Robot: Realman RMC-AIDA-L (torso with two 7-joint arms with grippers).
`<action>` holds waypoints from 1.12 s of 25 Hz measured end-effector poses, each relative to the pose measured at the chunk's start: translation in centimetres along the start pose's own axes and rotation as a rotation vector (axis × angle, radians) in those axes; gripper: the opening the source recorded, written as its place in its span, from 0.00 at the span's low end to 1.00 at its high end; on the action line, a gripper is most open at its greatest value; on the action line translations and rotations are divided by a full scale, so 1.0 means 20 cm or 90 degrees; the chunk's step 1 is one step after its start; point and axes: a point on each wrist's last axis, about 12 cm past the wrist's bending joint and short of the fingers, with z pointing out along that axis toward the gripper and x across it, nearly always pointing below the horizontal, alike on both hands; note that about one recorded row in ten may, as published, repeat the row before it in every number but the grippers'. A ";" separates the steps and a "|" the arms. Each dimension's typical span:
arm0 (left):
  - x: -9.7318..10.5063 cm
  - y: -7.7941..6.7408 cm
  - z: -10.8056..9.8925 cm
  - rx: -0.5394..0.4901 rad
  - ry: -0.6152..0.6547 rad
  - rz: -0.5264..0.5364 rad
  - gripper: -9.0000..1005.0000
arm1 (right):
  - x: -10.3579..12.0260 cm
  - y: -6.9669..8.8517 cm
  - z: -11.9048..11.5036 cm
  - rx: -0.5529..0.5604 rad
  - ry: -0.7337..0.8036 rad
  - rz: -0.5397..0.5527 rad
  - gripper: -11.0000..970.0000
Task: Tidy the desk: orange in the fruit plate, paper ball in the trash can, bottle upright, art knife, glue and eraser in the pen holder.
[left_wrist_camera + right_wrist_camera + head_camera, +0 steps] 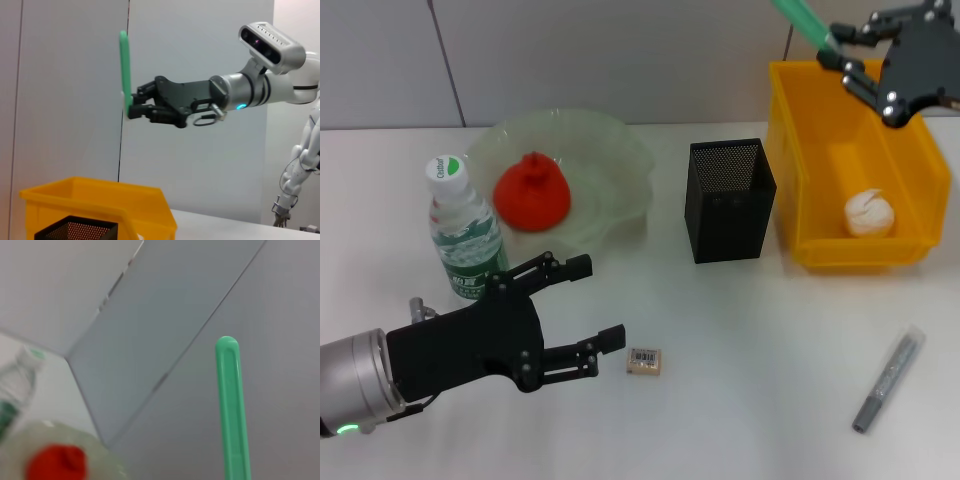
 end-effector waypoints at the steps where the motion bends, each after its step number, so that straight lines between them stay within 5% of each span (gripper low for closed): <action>1: 0.00 0.00 0.00 -0.001 -0.003 0.002 0.87 | 0.00 -0.01 0.01 0.010 0.003 -0.039 0.25; 2: 0.00 0.00 0.01 -0.004 -0.010 0.008 0.87 | -0.01 -0.02 0.03 0.029 0.007 -0.117 0.25; 5: 0.00 0.00 0.01 -0.010 -0.018 0.018 0.87 | -0.02 -0.03 0.05 0.045 0.018 -0.182 0.25; 7: 0.01 -0.01 0.02 -0.016 -0.026 0.029 0.87 | -0.03 -0.02 0.09 0.053 0.042 -0.283 0.25; 15: 0.06 -0.03 0.01 -0.040 -0.016 0.079 0.87 | -0.01 0.05 0.15 0.044 0.088 -0.491 0.27; 28: 0.08 -0.02 0.03 -0.078 -0.018 0.122 0.87 | 0.03 0.05 0.19 0.083 0.138 -0.813 0.29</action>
